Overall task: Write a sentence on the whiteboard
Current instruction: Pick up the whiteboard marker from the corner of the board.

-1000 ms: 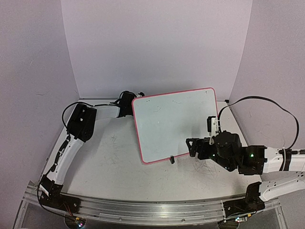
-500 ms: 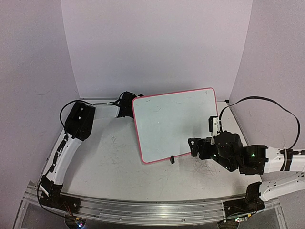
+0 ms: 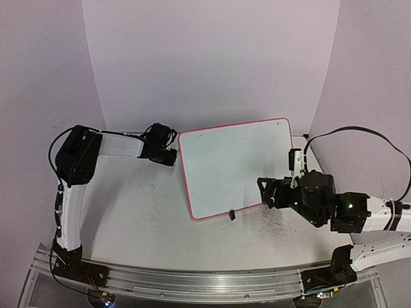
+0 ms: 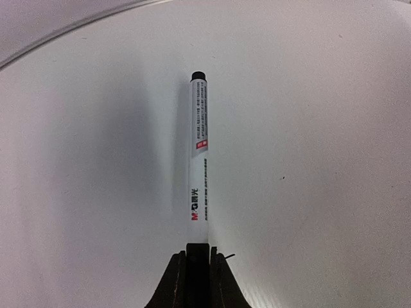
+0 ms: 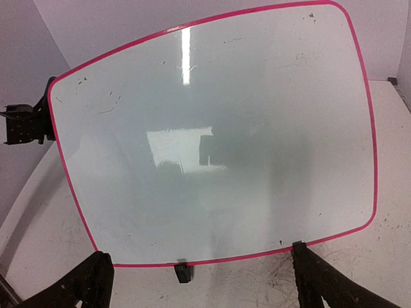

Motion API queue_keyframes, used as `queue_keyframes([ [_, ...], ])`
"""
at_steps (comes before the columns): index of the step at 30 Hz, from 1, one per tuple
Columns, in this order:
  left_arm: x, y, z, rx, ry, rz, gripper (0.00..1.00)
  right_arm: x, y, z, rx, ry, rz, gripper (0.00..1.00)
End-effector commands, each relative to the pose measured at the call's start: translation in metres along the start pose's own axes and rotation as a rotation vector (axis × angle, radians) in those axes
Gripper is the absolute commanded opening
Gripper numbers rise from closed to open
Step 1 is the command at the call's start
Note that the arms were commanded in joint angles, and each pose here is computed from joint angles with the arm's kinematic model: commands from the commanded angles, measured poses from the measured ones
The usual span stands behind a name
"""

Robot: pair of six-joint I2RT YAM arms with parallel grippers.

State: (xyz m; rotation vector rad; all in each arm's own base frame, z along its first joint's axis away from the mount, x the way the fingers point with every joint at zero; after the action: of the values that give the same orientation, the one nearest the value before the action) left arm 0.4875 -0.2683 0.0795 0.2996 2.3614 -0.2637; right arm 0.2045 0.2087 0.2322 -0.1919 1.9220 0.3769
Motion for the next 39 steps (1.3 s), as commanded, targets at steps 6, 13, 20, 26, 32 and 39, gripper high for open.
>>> queue_keyframes([
  [6, -0.036, 0.038, -0.187, -0.114, -0.3, -0.224, 0.0, -0.048, 0.01, -0.007, 0.032, -0.089, -0.078, 0.98],
  [13, -0.05, 0.014, -0.332, 0.203, -0.529, -0.201, 0.0, -0.079, 0.024, -0.006, 0.031, -0.126, -0.059, 0.98],
  [20, -0.038, -0.051, -0.403, 0.718, -0.483, -0.087, 0.0, -0.11, 0.068, -0.002, -0.236, -0.088, -0.025, 0.98],
  [26, -0.026, -0.099, -0.422, 0.891, -0.434, 0.023, 0.0, -0.136, 0.118, -0.015, -0.658, -0.021, -0.016, 0.96],
  [32, 0.0, -0.144, -0.412, 0.986, -0.335, 0.13, 0.0, -0.146, 0.148, -0.019, -0.859, 0.049, 0.005, 0.98],
  [39, 0.025, -0.172, -0.406, 1.075, -0.248, 0.218, 0.0, -0.119, 0.156, -0.001, -1.055, 0.227, 0.022, 0.96],
])
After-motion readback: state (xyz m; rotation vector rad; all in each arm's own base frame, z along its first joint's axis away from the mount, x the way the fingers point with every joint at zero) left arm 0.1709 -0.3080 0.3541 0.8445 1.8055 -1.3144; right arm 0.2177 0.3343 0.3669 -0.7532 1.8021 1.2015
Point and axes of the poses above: each gripper's point midway between its finger pads, its own z axis out along the fingers, its own y axis along the line the jaws close on, x = y × z, the point moved 3 cm from there along -z, back along the fingers, and after that the axes turned 6 degrees about -z, right-handed, at the moved point
